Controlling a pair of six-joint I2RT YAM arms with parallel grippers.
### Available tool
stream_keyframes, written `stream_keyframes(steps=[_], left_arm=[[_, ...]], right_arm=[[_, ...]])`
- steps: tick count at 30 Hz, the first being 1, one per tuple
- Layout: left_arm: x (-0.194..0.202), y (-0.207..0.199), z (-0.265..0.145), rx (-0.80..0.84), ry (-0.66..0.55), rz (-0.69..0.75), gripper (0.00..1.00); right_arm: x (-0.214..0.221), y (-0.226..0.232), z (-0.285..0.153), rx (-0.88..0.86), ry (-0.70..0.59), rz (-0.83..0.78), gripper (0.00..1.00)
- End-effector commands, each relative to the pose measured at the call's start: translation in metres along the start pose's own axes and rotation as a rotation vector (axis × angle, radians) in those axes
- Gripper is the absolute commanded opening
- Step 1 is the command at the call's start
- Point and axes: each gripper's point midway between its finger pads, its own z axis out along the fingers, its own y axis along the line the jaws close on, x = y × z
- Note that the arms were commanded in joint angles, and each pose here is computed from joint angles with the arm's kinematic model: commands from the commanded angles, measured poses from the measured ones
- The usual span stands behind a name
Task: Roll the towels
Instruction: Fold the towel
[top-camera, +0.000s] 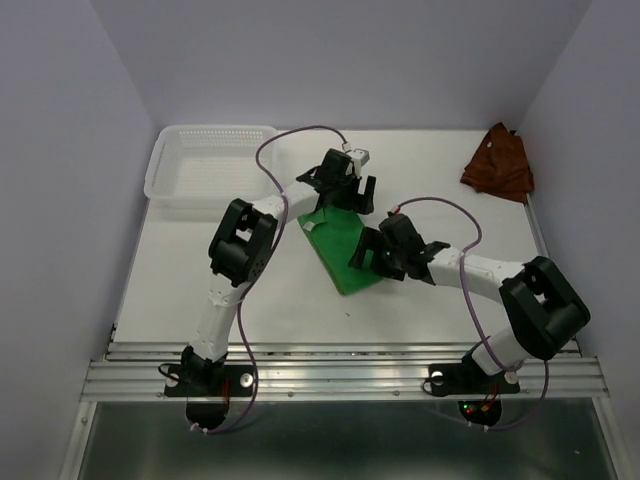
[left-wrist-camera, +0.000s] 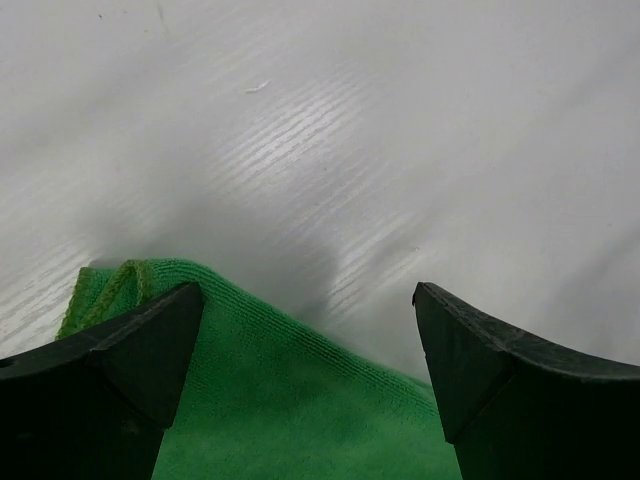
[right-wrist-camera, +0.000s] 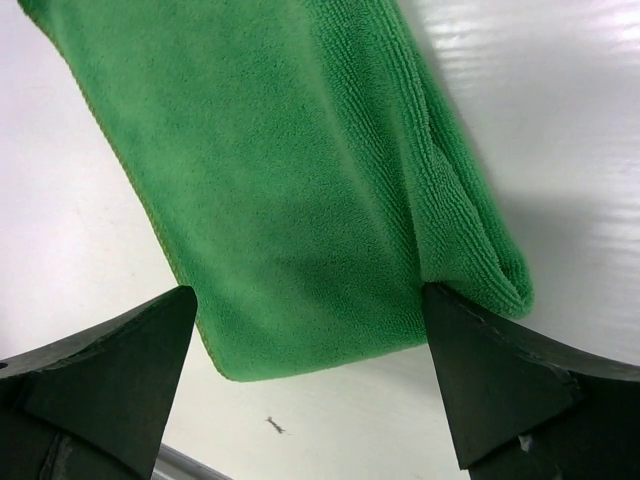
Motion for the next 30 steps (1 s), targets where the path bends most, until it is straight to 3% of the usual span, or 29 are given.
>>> stream_keyframes(steps=[1, 6, 12, 18, 25, 27, 28, 29, 30], left_arm=[[-0.002, -0.015, 0.002, 0.046, 0.014, 0.050, 0.99], [0.013, -0.008, 0.009, 0.030, 0.047, 0.016, 0.99], [0.026, -0.017, 0.015, 0.053, 0.077, -0.011, 0.99], [0.030, -0.030, 0.016, 0.077, 0.076, -0.024, 0.99], [-0.015, -0.046, -0.013, 0.093, -0.023, -0.003, 0.99], [-0.039, -0.053, -0.032, 0.085, -0.077, 0.009, 0.99], [-0.047, -0.056, -0.040, 0.081, -0.095, 0.011, 0.99], [-0.056, -0.058, -0.047, 0.075, -0.114, 0.010, 0.99], [-0.074, -0.061, -0.064, 0.057, -0.158, 0.011, 0.99]], right_arm=[[0.002, 0.010, -0.002, 0.021, -0.088, 0.117, 1.00], [0.013, 0.041, -0.006, -0.047, -0.129, 0.166, 1.00], [0.031, 0.068, 0.000, -0.055, -0.098, 0.104, 1.00], [0.025, 0.094, -0.005, -0.084, -0.148, 0.043, 1.00], [0.001, 0.121, -0.031, -0.172, -0.234, -0.144, 1.00], [-0.009, 0.128, -0.049, -0.211, -0.274, -0.265, 1.00], [-0.011, 0.123, -0.054, -0.212, -0.296, -0.409, 1.00], [-0.014, 0.124, -0.061, -0.223, -0.314, -0.404, 1.00], [-0.020, 0.118, -0.069, -0.205, -0.352, -0.504, 1.00]])
